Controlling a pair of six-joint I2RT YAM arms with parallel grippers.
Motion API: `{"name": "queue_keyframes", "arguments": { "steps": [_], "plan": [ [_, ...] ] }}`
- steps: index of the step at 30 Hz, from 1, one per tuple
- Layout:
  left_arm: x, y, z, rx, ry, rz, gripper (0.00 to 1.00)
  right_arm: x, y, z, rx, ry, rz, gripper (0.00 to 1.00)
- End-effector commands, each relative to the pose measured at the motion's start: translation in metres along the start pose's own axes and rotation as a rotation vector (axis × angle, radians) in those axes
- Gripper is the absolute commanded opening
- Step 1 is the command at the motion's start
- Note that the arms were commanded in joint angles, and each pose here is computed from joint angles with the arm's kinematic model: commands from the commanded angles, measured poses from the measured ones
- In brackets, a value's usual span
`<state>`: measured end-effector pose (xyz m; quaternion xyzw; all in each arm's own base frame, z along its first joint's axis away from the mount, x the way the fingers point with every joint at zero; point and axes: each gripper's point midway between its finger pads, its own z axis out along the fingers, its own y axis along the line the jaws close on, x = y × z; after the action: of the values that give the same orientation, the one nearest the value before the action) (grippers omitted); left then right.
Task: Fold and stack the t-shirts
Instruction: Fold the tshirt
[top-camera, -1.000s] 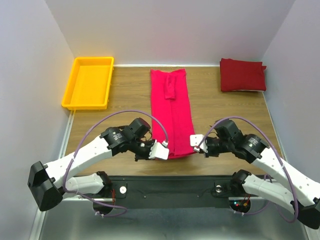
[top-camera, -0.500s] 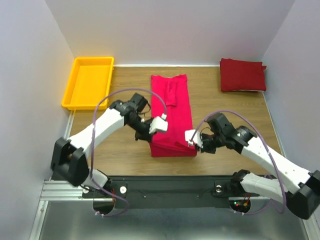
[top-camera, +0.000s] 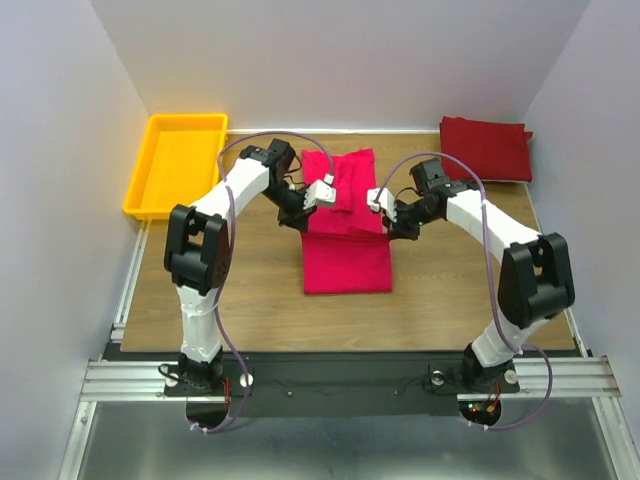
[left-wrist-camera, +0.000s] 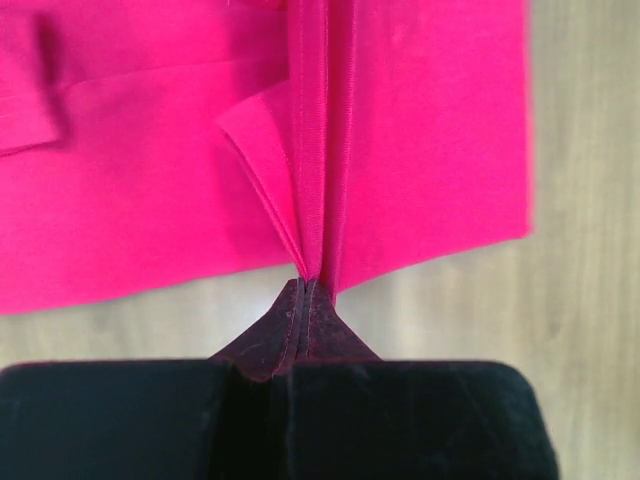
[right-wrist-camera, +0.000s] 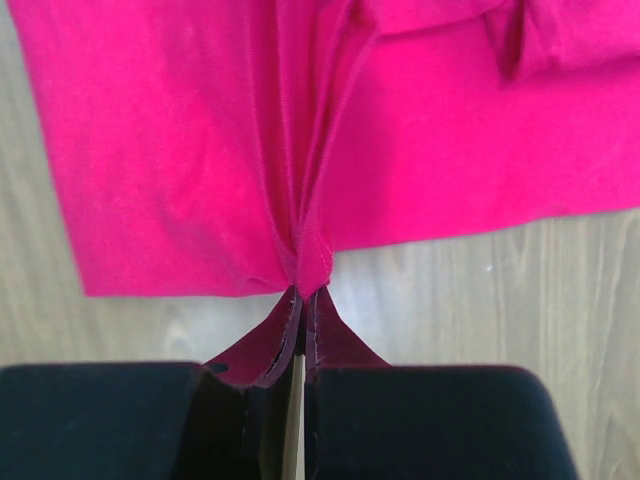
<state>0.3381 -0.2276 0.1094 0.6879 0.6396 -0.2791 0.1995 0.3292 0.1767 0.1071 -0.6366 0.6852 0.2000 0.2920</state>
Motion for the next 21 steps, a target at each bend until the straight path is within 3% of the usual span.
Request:
{"name": "queue_keyframes", "arguments": {
  "steps": [1,9,11,12,14,15,18,21],
  "plan": [
    [-0.002,0.026,-0.018,-0.025,0.009,0.032,0.0,-0.01,-0.042,0.0,0.038,-0.051,-0.07,0.01],
    [0.007,0.086,-0.019,-0.104,0.037,0.039,0.0,0.001,-0.09,0.023,0.053,-0.046,-0.064,0.01],
    [0.009,0.099,-0.018,-0.141,0.039,0.034,0.12,0.008,-0.095,0.03,0.054,-0.033,-0.049,0.19],
    [0.012,0.103,-0.018,-0.151,0.04,0.027,0.17,0.006,-0.102,0.03,0.079,-0.036,-0.031,0.47],
    [0.012,0.11,-0.022,-0.18,0.037,0.02,0.36,0.004,-0.115,0.025,0.123,-0.024,-0.011,0.63],
    [0.008,0.116,-0.03,-0.219,0.022,0.005,0.41,0.001,-0.123,0.018,0.153,-0.027,0.001,0.78],
    [0.0,0.116,-0.043,-0.249,-0.013,-0.018,0.66,-0.004,-0.128,-0.001,0.203,-0.036,0.014,0.84],
    [-0.02,0.1,-0.068,-0.31,-0.065,-0.027,0.66,-0.022,-0.11,-0.022,0.211,-0.087,0.004,0.76]
  ]
}}
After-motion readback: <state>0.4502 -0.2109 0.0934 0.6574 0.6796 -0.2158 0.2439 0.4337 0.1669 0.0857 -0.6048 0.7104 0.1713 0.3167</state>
